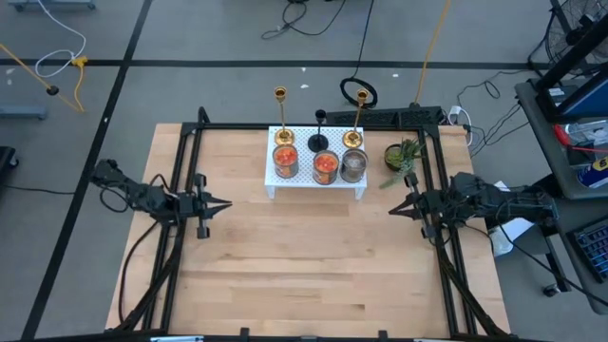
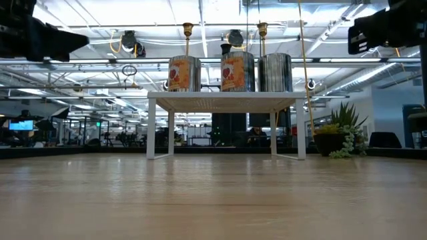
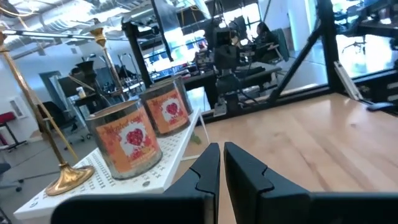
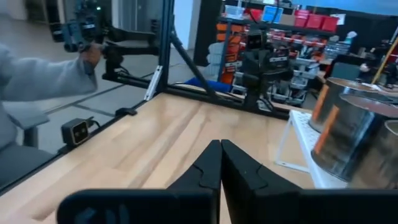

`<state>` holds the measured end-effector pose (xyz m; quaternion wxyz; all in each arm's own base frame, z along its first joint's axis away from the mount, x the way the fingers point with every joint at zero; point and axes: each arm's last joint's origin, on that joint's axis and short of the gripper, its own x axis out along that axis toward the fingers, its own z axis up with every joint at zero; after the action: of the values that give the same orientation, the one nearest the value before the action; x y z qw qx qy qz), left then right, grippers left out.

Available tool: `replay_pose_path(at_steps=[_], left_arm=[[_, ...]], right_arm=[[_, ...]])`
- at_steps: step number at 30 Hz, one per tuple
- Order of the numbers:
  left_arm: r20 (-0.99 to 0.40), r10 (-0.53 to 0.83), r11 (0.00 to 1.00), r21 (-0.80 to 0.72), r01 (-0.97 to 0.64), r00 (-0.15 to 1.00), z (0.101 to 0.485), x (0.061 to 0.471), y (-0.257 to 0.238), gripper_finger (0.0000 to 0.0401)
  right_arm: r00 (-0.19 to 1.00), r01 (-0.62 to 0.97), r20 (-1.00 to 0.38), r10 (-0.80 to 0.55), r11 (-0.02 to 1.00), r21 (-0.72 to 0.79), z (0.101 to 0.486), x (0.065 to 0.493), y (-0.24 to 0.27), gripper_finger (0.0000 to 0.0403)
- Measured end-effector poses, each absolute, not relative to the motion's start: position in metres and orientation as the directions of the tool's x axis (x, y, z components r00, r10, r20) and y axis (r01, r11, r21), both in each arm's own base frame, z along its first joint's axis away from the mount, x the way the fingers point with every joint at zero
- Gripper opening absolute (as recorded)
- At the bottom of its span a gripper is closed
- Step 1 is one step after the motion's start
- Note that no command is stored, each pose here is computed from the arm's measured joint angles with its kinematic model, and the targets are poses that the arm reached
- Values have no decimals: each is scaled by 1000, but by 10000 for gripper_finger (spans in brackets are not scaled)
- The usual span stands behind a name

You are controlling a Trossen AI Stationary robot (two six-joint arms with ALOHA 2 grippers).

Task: Pick & Place candle stick holders
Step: Return to Home Position

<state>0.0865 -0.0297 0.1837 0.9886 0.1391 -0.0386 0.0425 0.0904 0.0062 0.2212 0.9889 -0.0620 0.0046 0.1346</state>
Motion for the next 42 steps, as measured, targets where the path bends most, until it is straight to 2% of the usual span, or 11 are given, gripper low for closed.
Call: replay_pose_path(at_steps=[6, 11, 14, 19, 42], left_arm=[[89, 103, 954, 275, -124, 991, 179, 89, -26, 30], [93, 5, 956, 293, -32, 996, 179, 92, -24, 31], [88, 51, 954, 290, -75, 995, 179, 93, -19, 30], [47, 118, 966, 226, -126, 992, 175, 94, -13, 31], [33, 111, 975, 188, -115, 993, 174, 96, -7, 31]], right_arm=[[972, -233, -47, 230, 969, -80, 195, 98, 2, 1], [979, -201, -51, 198, 977, -64, 175, 102, -1, 1], [981, -182, -66, 180, 983, -33, 168, 103, -3, 1], [973, -226, -37, 226, 974, -3, 167, 103, -4, 1], [979, -201, -30, 201, 980, 4, 167, 103, -7, 2]])
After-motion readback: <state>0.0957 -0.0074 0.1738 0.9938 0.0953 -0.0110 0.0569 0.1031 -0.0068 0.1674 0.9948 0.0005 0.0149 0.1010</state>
